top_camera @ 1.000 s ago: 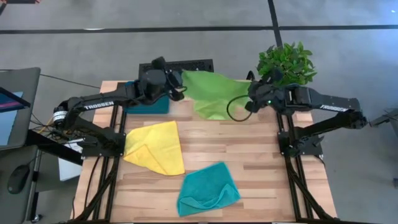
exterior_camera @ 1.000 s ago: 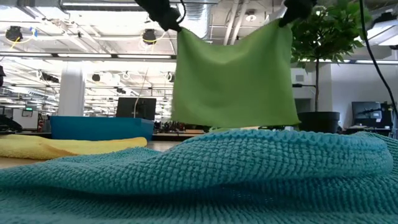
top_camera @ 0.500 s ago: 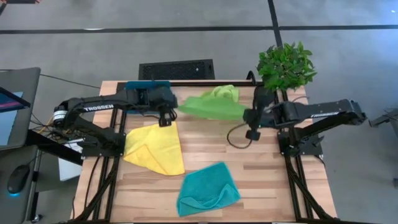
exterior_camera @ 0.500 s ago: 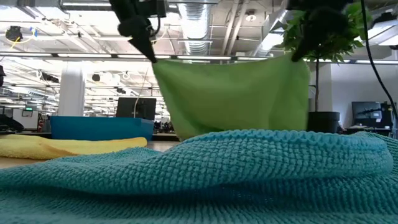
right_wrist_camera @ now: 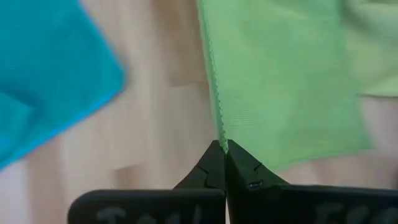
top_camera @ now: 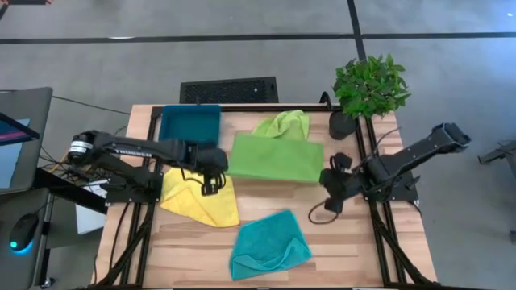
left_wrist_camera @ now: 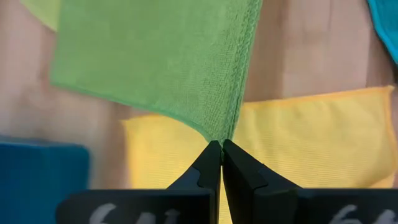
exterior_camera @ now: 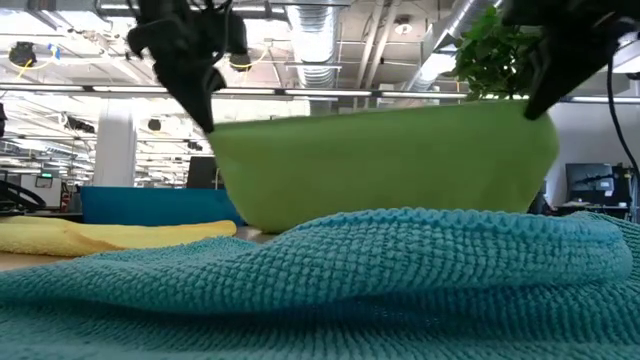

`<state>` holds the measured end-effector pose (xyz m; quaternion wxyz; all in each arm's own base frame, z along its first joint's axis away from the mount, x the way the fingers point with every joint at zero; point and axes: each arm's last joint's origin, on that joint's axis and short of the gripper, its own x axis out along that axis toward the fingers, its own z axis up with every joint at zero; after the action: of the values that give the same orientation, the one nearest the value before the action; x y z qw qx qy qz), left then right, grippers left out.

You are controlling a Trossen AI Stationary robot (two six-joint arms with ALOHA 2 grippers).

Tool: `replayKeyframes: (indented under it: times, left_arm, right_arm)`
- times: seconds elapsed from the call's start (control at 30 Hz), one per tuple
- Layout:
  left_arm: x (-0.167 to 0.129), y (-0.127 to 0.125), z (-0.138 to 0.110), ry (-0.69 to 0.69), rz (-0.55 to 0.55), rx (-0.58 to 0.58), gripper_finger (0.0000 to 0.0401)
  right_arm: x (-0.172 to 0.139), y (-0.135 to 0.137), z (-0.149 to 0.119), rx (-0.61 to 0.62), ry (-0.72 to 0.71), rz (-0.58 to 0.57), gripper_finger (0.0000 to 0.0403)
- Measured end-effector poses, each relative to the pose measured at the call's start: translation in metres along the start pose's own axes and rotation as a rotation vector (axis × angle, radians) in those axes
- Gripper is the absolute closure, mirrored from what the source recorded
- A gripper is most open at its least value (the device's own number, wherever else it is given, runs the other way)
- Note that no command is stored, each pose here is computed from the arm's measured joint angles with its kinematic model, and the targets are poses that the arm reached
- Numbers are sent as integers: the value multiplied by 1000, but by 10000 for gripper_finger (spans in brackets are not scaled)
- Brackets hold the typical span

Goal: Fold microfiber towels
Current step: Fold the green towel

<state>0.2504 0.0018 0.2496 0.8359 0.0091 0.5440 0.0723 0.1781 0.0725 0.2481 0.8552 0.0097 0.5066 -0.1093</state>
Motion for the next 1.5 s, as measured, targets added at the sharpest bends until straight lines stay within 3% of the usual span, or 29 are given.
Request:
replayKeyframes:
  times: [0.3,0.53,0.93,1.13,1.3,1.5]
  left_arm:
    - [32,-39,-29,2,-169,-87,401]
    - [41,-46,-35,-32,-168,-121,401]
    - [46,-8,-26,-122,105,-273,401]
    - [47,11,-20,-162,146,-273,401]
    - [51,25,-13,-214,167,-263,401]
    - [75,40,-12,-154,206,-244,401]
  right_arm:
    - [27,26,-23,138,-75,180,394]
    - [39,25,-35,205,-73,159,394]
    - [54,-4,-27,254,-51,9,394]
    - [59,-24,-26,285,-31,-140,394]
    - [62,-37,-23,283,-19,-184,394]
    - [65,-49,-19,310,-20,-243,394]
